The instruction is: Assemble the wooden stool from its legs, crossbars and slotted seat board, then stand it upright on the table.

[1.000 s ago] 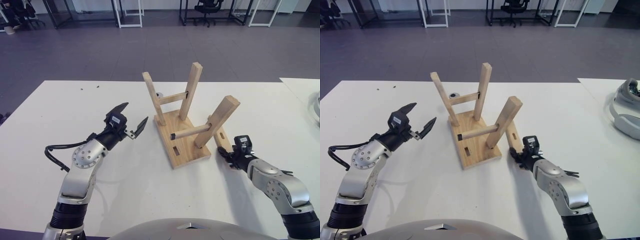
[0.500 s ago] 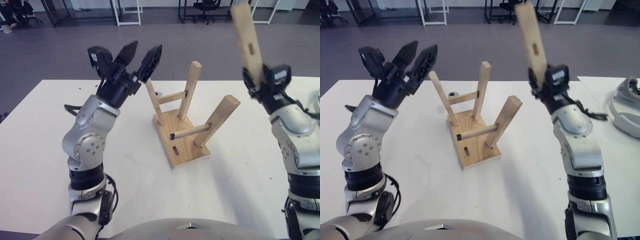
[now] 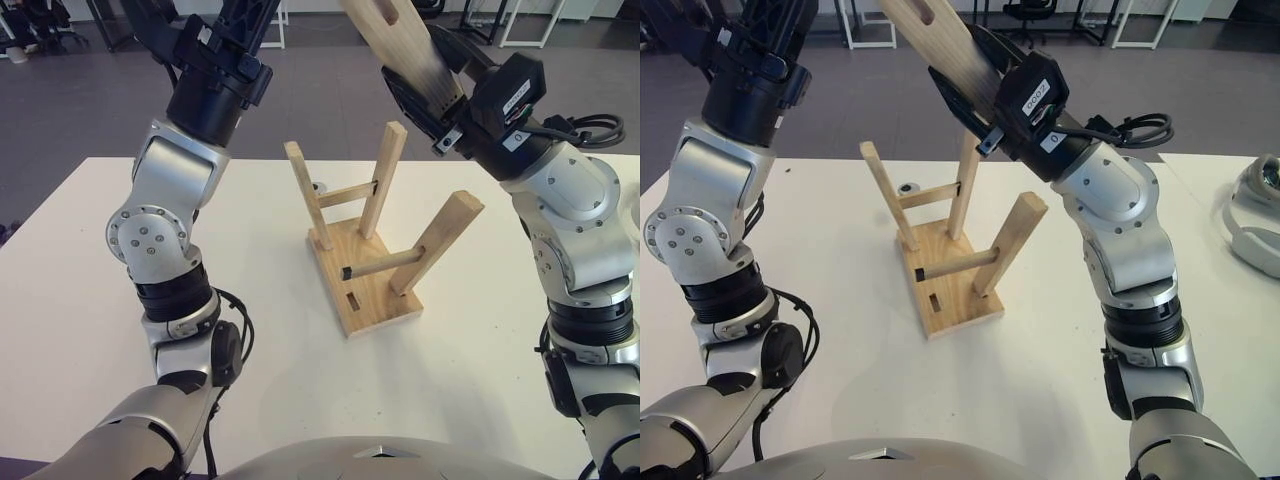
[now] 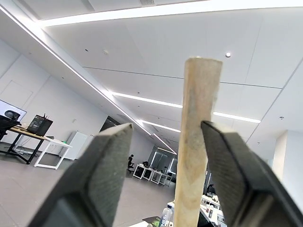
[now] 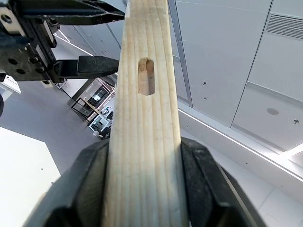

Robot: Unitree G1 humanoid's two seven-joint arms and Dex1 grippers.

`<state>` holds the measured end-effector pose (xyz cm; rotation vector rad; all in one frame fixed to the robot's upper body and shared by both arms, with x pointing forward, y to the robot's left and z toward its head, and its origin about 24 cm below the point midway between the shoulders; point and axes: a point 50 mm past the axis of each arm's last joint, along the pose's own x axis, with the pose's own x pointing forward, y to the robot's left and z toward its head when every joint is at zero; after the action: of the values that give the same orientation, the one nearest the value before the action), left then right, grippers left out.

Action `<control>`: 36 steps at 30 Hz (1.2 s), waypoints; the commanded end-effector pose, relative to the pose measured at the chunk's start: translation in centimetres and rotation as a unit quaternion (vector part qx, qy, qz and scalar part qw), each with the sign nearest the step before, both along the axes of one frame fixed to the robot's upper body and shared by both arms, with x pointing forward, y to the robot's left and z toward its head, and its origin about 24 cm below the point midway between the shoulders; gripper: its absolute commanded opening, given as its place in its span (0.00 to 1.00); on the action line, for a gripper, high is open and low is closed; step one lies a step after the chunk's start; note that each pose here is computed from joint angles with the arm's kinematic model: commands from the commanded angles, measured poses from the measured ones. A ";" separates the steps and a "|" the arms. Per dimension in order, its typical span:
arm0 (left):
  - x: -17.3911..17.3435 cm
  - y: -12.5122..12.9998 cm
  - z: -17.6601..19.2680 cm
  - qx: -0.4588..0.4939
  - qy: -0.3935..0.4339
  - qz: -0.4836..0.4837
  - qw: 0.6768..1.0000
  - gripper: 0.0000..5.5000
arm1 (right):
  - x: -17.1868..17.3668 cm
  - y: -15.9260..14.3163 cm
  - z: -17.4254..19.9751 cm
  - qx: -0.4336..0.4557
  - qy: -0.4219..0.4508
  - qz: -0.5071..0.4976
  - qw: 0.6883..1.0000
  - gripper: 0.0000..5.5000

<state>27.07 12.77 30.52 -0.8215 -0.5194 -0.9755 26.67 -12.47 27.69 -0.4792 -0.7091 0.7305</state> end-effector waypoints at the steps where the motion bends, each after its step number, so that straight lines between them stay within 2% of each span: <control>1: -0.7 -0.3 0.4 0.012 -0.020 -0.018 1.000 0.39 | 0.7 0.2 -0.5 -0.013 0.025 -0.002 1.000 0.38; 9: -0.2 0.1 0.3 0.004 -0.005 -0.005 1.000 0.39 | -0.1 0.7 -0.6 -0.026 0.006 0.030 0.999 0.38; 16: 0.1 0.0 -0.3 0.034 0.001 0.003 0.999 0.39 | -0.5 0.7 -0.6 -0.039 -0.002 0.047 0.998 0.38; 21: 0.2 0.1 -0.7 0.043 0.008 0.007 0.999 0.22 | -0.4 0.6 -0.4 -0.040 -0.009 0.040 0.998 0.38; 25: 0.4 1.0 -1.0 0.026 0.022 0.036 0.999 0.19 | -0.4 0.5 -0.4 -0.051 -0.015 0.034 0.998 0.38; 26: 0.5 1.4 -1.0 0.019 0.024 0.048 0.998 0.19 | -0.3 0.5 -0.5 -0.055 -0.015 0.033 0.998 0.45; 28: 0.6 2.3 -1.1 0.010 0.030 0.075 0.997 0.19 | -0.3 0.4 -0.6 -0.055 -0.013 0.028 0.998 0.52; 30: 0.3 4.0 -1.8 0.015 0.039 0.108 0.993 0.19 | -0.2 -0.3 0.5 0.016 0.004 0.026 1.000 0.58; 31: -0.1 5.3 -2.8 0.017 0.054 0.128 0.990 0.19 | -0.1 -1.4 1.8 0.087 0.016 0.024 0.996 0.61; 33: -1.7 8.3 -5.5 0.025 0.097 0.173 0.980 0.19 | 0.9 -5.9 3.0 0.209 0.061 -0.048 0.975 0.62; 34: -2.7 9.3 -6.5 0.033 0.113 0.188 0.975 0.19 | 1.4 -8.3 2.3 0.232 0.096 -0.104 0.962 0.62; 36: -4.0 10.2 -7.7 0.048 0.138 0.200 0.969 0.19 | 1.9 -11.2 -0.6 0.224 0.182 -0.186 0.939 0.62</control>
<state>24.31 22.53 23.16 -0.7424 -0.4029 -0.5064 27.97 -21.38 29.85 -0.0650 -0.5934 0.3584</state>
